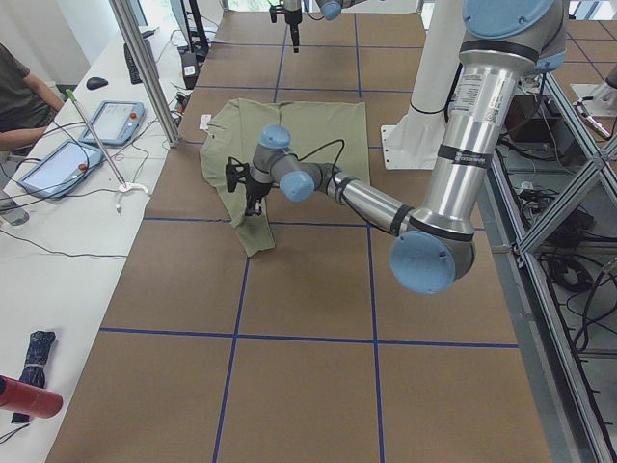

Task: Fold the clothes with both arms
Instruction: 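Fold the held sleeve across the shirt body with the left gripper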

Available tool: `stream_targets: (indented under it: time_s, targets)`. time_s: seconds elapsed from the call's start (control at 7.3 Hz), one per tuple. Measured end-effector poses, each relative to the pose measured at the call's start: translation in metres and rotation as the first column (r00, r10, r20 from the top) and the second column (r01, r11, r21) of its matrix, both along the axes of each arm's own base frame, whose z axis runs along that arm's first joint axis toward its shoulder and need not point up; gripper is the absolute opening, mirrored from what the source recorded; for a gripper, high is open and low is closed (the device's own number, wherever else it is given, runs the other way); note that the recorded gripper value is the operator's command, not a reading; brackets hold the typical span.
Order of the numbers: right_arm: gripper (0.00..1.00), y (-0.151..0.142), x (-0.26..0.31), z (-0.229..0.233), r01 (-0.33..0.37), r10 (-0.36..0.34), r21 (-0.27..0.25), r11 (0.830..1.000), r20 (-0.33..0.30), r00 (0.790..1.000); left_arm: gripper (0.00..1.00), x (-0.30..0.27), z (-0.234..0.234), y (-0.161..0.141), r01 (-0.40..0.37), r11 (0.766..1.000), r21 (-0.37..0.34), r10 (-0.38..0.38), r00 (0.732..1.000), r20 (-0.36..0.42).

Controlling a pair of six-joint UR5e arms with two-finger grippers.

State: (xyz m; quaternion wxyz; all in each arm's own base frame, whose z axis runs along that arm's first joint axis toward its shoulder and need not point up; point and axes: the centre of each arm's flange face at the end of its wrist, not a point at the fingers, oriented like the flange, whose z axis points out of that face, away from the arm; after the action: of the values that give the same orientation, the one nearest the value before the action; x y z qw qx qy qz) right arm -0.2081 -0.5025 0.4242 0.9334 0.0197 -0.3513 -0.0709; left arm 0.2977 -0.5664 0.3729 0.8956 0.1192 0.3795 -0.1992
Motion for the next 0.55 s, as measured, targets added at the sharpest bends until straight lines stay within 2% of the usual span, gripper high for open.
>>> stream_targets:
  time_s: [0.27,0.55]
  targets:
    - [1.00,0.007,0.018,0.026,0.015,-0.015,-0.010,1.000,-0.026,1.000,0.00,0.037,-0.111,-0.027,0.032,0.999,-0.019,-0.033,0.998,-0.062]
    - [1.00,0.011,0.032,0.042,0.029,-0.029,-0.021,0.999,-0.022,0.999,0.00,0.099,-0.222,-0.033,0.038,0.999,-0.039,-0.044,0.986,-0.161]
